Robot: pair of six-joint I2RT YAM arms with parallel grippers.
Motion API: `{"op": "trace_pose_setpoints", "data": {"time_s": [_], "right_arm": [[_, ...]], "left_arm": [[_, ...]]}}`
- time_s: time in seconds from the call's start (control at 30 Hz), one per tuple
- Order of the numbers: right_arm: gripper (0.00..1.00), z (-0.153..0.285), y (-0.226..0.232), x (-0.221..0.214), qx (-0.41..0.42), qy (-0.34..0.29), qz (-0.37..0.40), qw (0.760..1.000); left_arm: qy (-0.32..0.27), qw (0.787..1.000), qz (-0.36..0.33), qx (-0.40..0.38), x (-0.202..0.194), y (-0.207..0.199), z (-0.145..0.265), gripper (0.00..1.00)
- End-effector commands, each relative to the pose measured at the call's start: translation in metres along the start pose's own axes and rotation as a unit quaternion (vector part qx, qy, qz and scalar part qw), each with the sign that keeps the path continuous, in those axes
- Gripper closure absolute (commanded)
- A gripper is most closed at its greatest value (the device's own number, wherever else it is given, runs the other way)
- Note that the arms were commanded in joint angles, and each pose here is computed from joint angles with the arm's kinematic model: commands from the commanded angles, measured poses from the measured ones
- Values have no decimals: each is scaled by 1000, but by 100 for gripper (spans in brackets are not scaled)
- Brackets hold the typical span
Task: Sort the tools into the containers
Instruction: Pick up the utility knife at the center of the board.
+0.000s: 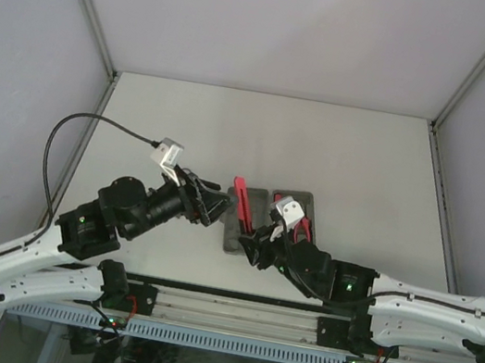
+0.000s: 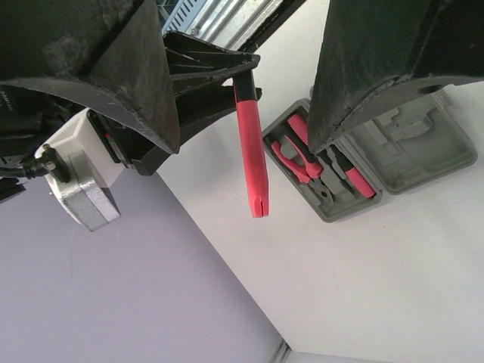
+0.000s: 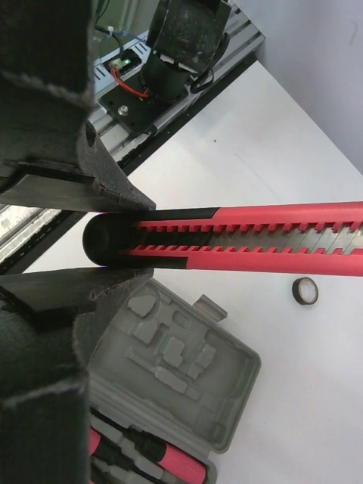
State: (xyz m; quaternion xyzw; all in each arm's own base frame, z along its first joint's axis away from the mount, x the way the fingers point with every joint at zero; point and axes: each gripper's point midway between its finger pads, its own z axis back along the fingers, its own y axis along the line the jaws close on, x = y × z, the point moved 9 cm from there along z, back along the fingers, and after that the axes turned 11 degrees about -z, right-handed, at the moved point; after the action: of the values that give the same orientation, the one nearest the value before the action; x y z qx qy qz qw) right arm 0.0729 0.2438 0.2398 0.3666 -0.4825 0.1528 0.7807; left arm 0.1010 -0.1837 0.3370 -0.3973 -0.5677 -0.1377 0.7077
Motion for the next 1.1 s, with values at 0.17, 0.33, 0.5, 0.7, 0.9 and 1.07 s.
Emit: {"op": "trace_pose_setpoints", "data": {"time_s": [0.17,0.33,0.5,0.7,0.9,1.07], "right_arm": [[99,5,30,28,53,-41,-31,997],[99,5,32,25,58,-35,-24,997],[96,2,35,23,68,-31,-15,997],[95,2,39,22,74,-30,-5,997],[86,3,38,22,72,-32,-5,997],[62,3,38,24,67,-38,-9,997]], "left_arm": [[-4,1000,14,-2,-1,-3,-8,33],[-2,1000,16,-3,-2,-3,-10,42],[2,1000,15,-2,-4,-3,-12,53],[8,1000,15,-3,-6,-3,-14,69],[8,1000,15,3,-6,-2,-13,92],[9,1000,16,5,-6,-2,-13,100]]}}
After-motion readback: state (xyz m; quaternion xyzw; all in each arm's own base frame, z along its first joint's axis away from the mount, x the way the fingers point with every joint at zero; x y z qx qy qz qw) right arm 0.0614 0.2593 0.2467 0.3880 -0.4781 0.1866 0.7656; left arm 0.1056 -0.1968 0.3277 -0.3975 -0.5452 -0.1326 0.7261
